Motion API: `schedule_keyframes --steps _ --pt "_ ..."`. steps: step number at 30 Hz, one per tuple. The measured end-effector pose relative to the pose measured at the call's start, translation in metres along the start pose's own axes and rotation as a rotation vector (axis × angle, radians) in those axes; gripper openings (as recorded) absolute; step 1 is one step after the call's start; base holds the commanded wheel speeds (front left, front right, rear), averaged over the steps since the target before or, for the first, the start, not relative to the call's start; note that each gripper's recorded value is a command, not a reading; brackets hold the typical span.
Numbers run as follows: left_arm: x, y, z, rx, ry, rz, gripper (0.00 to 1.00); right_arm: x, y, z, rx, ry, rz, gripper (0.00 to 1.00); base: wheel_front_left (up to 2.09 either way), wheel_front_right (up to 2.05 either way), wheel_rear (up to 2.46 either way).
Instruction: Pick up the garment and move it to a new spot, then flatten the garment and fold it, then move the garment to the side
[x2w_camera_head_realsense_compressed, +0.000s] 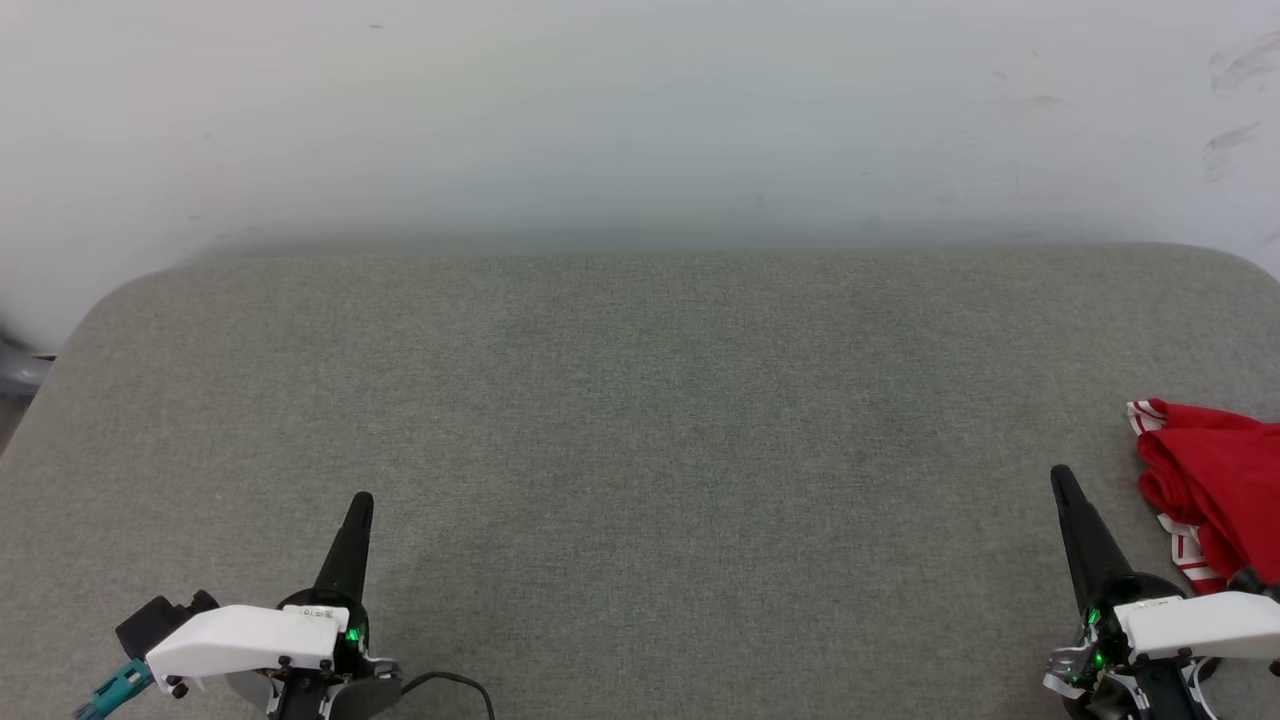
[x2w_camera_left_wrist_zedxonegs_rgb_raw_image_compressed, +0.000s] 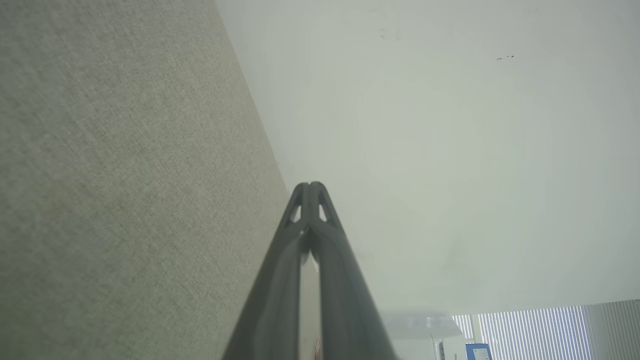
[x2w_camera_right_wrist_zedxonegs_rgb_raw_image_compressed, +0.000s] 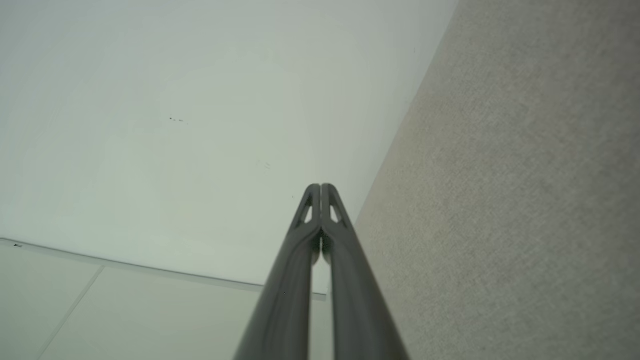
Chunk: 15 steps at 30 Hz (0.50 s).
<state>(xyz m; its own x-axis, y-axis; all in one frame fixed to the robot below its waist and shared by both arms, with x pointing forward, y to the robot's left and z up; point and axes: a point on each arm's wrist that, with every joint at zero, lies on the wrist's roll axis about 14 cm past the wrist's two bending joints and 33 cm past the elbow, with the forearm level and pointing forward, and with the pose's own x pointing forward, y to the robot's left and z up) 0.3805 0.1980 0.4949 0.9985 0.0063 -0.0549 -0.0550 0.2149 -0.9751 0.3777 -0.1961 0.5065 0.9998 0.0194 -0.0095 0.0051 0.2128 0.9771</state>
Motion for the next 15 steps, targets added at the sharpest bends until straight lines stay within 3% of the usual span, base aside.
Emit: schedule_keyframes --steps 15 --pt "0.0034 -0.0045 0.0023 -0.118 0.000 -0.022 0.00 0.0053 -0.0015 0.0019 0.115 -0.010 -0.001 0.00 0.00 0.00 0.00"
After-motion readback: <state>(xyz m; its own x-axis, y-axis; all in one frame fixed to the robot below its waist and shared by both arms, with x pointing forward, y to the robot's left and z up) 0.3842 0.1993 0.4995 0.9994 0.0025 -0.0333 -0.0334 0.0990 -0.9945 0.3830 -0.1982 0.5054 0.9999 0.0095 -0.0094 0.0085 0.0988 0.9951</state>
